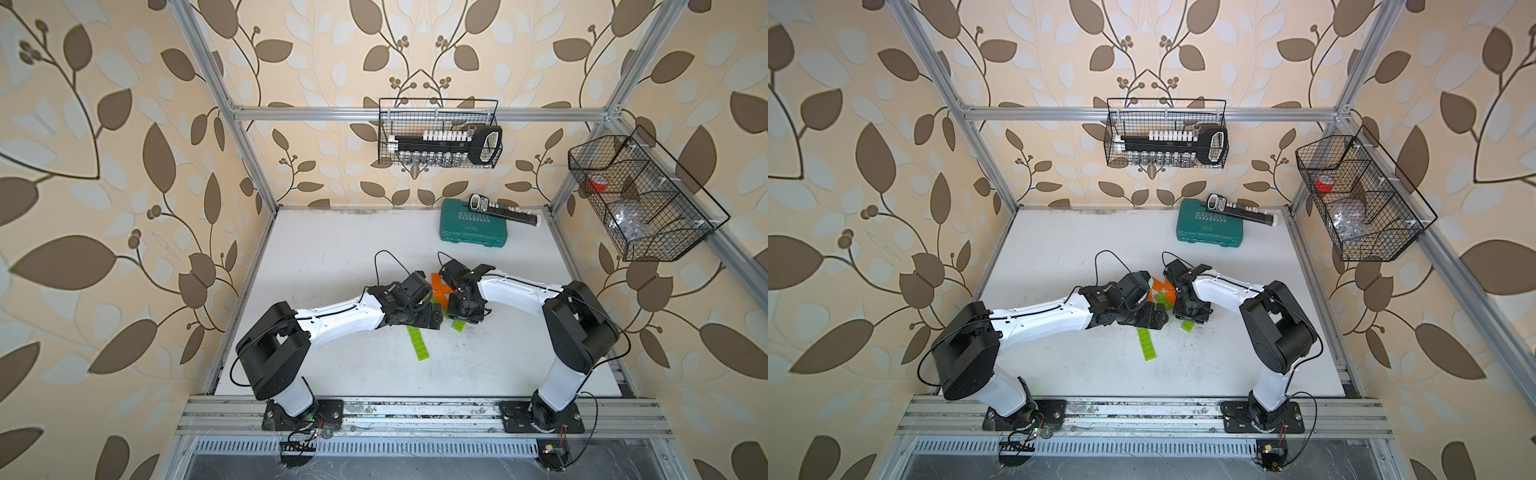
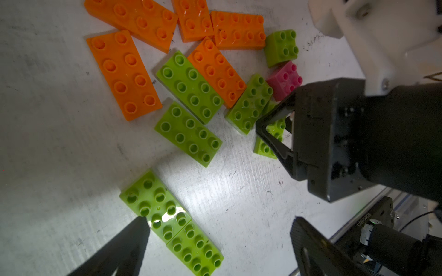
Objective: Assemble a small pinwheel with lego
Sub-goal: Pick up the lego brick from the center of the board.
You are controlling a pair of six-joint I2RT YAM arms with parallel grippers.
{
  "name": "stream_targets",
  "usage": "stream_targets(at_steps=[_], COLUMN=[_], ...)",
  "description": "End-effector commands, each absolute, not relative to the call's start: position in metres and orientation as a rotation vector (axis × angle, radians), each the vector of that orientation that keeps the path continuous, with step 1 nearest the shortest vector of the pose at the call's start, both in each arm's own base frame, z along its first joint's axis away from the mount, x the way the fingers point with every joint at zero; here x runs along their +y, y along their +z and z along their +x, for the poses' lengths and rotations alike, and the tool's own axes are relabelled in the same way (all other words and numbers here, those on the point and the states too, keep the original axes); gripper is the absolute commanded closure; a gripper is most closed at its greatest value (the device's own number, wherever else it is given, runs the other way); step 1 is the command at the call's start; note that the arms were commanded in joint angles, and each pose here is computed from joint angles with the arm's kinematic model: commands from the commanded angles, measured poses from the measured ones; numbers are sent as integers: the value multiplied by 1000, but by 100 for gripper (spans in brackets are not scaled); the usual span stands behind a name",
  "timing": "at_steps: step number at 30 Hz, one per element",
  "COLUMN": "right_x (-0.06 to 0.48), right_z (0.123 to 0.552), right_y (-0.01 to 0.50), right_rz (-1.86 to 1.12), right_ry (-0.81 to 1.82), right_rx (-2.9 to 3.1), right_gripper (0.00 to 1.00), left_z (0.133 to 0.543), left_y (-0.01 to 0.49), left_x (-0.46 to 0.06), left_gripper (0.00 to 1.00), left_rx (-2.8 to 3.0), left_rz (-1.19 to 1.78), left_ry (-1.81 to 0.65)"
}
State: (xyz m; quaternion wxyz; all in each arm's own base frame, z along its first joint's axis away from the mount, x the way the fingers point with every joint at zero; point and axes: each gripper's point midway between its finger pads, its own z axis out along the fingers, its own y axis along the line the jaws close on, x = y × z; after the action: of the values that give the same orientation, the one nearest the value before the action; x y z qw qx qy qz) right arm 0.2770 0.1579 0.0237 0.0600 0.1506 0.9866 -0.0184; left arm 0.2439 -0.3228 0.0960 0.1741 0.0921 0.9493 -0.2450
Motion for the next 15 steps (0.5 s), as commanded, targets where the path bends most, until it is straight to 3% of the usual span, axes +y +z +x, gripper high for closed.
stream_targets(at_steps=[1,15], right_x=[156,155], right_z=[274,271], right_y=[17,5], right_rz=[482,490], right_ry=[-79,-71], right_rx=[3006,3033], right_gripper=[58,62], left_z=[250,248], left_y=[109,102], left_x=[-323,-312], left_gripper=[5,5], left_rx=[2659,2674], left_rz=[236,201], left_ry=[-693,-670])
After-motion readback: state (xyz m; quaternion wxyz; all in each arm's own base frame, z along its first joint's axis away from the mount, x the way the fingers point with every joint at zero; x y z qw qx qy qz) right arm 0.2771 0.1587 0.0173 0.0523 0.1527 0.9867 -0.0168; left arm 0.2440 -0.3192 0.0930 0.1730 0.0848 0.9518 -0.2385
